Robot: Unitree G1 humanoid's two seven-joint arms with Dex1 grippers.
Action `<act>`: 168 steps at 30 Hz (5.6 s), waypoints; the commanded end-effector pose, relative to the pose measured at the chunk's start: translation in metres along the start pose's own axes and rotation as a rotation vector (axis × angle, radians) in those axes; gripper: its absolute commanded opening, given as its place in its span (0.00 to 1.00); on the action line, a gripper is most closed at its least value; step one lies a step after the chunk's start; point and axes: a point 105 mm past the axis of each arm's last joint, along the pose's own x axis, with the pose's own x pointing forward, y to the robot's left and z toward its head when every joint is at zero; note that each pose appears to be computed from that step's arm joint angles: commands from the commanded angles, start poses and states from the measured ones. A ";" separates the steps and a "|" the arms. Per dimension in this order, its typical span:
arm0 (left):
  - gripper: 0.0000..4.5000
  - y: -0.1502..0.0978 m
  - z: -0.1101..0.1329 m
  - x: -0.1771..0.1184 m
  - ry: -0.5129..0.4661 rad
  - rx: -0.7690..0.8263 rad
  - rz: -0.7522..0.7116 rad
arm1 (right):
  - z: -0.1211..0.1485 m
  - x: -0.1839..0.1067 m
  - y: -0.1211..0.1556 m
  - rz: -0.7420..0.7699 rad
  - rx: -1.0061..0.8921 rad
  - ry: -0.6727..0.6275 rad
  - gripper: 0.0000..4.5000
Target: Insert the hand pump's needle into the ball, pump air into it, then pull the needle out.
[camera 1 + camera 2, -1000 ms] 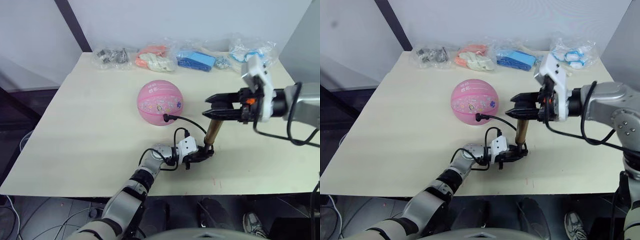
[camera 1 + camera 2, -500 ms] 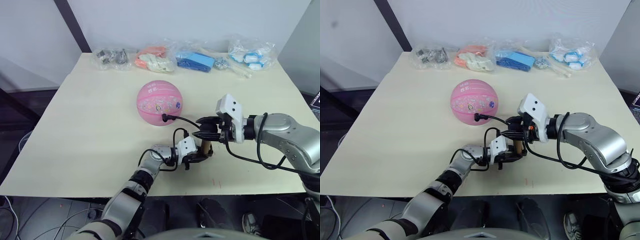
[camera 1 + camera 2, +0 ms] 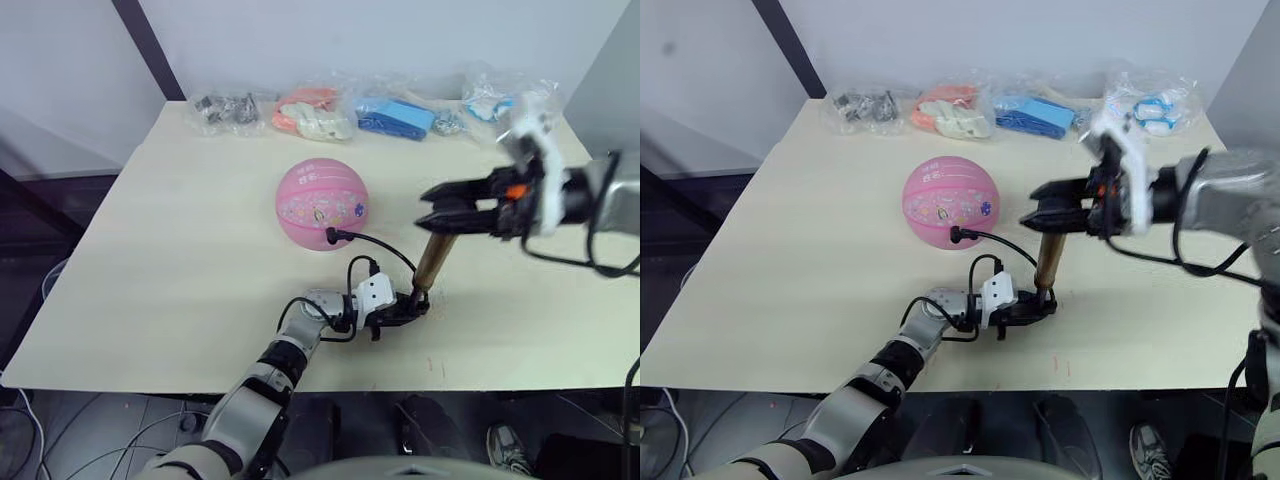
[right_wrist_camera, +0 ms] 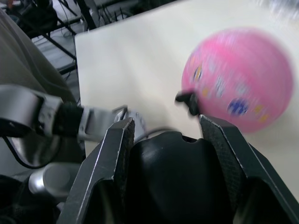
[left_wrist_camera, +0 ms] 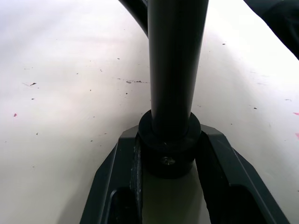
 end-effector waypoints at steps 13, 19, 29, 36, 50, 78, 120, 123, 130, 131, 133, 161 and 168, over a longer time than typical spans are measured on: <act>0.25 -0.011 -0.028 -0.007 0.075 -0.078 -0.003 | 0.001 0.005 0.013 0.036 0.007 -0.024 0.39; 0.25 -0.011 -0.028 -0.007 0.077 -0.078 -0.002 | -0.041 0.027 0.007 -0.025 0.014 -0.004 0.39; 0.25 -0.011 -0.027 -0.006 0.075 -0.076 -0.010 | -0.099 0.064 0.010 -0.039 0.020 0.033 0.39; 0.25 -0.014 -0.029 -0.006 0.073 -0.074 -0.015 | -0.130 0.078 0.018 -0.023 0.035 0.028 0.39; 0.25 -0.010 -0.029 -0.005 0.079 -0.089 -0.009 | -0.027 0.026 0.017 0.043 -0.147 -0.166 0.39; 0.25 -0.011 -0.029 -0.006 0.083 -0.077 -0.015 | -0.037 0.016 0.014 0.038 -0.079 -0.080 0.39; 0.25 -0.013 -0.024 -0.001 0.073 -0.069 -0.034 | -0.019 0.001 0.004 -0.017 -0.066 -0.156 0.39; 0.25 -0.014 -0.024 -0.001 0.073 -0.066 -0.036 | -0.002 -0.007 0.005 -0.020 -0.082 -0.178 0.39; 0.25 -0.012 -0.024 -0.002 0.075 -0.070 -0.030 | 0.033 -0.022 0.004 -0.031 -0.106 -0.250 0.39; 0.25 -0.012 -0.024 -0.002 0.075 -0.071 -0.029 | 0.034 -0.022 0.004 -0.033 -0.109 -0.246 0.39; 0.25 -0.012 -0.024 -0.002 0.076 -0.072 -0.028 | 0.032 -0.020 0.005 -0.029 -0.102 -0.239 0.39; 0.25 -0.011 -0.025 -0.002 0.077 -0.073 -0.020 | -0.125 0.071 0.007 -0.102 0.115 0.001 0.39; 0.25 -0.010 -0.026 -0.003 0.080 -0.076 -0.020 | -0.101 0.061 0.006 -0.087 0.070 -0.065 0.39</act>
